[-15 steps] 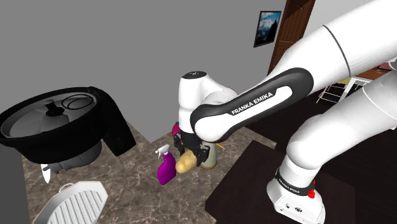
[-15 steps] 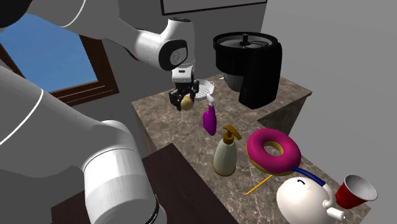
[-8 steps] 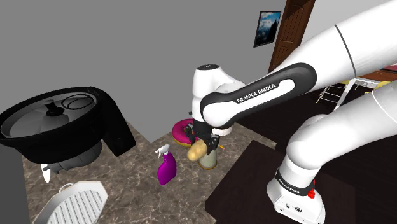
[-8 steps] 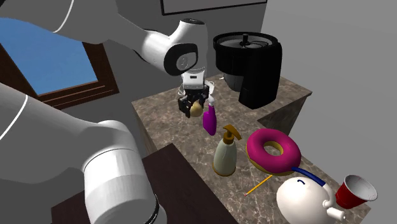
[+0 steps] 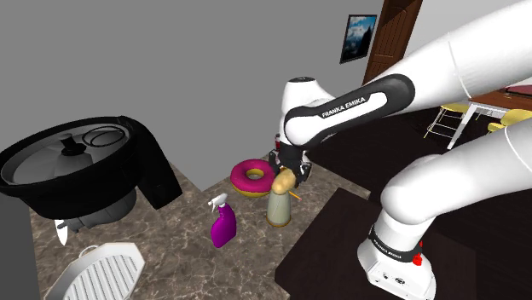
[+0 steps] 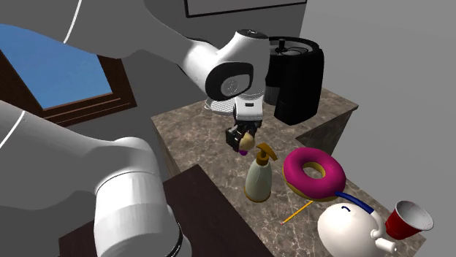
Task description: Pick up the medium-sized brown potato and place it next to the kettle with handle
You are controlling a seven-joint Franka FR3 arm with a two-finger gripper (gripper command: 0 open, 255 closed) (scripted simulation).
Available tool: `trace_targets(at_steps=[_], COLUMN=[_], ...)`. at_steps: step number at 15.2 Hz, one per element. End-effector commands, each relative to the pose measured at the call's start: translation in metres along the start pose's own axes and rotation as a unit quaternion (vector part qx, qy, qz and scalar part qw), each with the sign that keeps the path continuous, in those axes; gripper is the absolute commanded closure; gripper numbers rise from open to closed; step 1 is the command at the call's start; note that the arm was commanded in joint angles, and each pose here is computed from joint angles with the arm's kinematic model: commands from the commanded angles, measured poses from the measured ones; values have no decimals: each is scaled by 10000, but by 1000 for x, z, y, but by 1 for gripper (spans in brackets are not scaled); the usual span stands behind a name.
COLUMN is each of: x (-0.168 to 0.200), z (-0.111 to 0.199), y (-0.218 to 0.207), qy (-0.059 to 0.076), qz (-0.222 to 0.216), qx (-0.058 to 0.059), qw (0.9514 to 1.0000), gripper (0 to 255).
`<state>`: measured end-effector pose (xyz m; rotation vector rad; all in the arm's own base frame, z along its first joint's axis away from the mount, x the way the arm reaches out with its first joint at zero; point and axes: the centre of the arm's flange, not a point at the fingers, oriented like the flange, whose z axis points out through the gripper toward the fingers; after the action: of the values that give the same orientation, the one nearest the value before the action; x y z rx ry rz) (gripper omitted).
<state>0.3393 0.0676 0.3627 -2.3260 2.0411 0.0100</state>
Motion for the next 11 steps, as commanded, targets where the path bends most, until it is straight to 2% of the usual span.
trace_targets(at_steps=[1, 11], x=[26, 157], z=[-4, -9], y=[5, 18], qy=[-1, -1], qz=[-11, -11], qx=[1, 1], qw=[10000, 10000], gripper=[255, 255])
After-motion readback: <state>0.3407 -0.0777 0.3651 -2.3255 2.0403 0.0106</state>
